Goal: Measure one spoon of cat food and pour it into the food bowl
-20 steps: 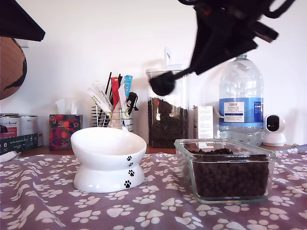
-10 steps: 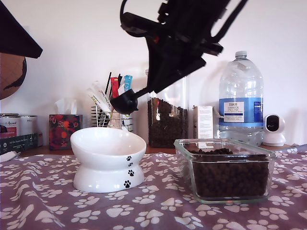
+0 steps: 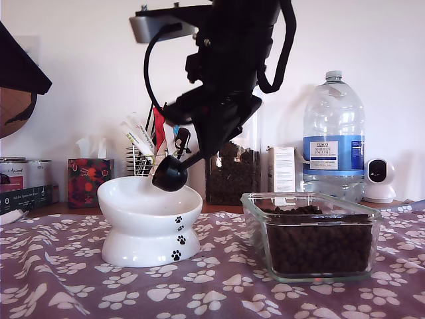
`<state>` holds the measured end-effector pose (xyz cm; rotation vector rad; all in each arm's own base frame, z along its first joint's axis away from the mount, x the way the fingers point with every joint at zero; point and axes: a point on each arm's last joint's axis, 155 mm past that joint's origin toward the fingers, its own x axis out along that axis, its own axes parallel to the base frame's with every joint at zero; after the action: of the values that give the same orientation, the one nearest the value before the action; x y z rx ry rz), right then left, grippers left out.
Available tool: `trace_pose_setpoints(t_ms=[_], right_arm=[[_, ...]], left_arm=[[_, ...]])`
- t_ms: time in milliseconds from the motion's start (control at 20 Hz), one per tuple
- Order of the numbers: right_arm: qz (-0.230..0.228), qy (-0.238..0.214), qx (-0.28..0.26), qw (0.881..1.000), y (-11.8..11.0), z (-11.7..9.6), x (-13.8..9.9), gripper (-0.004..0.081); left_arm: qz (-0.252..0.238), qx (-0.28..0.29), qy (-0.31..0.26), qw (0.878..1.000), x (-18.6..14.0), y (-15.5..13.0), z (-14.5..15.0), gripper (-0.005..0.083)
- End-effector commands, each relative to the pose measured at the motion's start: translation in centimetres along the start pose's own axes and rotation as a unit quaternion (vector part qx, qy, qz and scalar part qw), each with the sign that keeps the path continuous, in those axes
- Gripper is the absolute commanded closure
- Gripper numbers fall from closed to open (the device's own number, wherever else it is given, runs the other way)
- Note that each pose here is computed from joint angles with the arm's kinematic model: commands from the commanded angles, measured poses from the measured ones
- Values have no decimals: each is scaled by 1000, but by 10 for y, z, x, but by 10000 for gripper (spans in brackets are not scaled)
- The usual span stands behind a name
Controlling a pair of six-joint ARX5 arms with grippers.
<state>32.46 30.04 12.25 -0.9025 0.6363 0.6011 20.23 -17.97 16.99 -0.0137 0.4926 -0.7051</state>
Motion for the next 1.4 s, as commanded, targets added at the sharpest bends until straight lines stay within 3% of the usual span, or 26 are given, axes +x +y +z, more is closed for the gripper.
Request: trace_pose_setpoints(t_ms=[0,150,300,450,550,800,1000,1350], right_arm=[[-23,-1,-42,999,-1,6,-1,783],[-56,3,-122,991,0,12,-1,783],[-86,8,-213,973,3,19,-1,783],[-117,43,-314,941,4,16,5,783],[-138,61,-351,924,0,15,12,783],[-206,136,-432,868,-23,9,16,783],[-249,157,-446,845,-37,18,4,783],[-246,129,-477,834,-9,35,-6,783]], left_arm=[[0,-3,4,1000,2,1,-4,793],[0,-5,6,1000,2,1,-5,793],[-3,-13,10,1000,2,0,-7,793],[-9,-24,22,999,2,-2,-13,793],[-15,-33,26,999,-1,-5,-15,793],[-27,-42,8,999,-14,-10,-11,793],[-32,-39,-18,999,-25,-12,-2,793],[-28,-40,-5,999,-27,-11,-10,793]])
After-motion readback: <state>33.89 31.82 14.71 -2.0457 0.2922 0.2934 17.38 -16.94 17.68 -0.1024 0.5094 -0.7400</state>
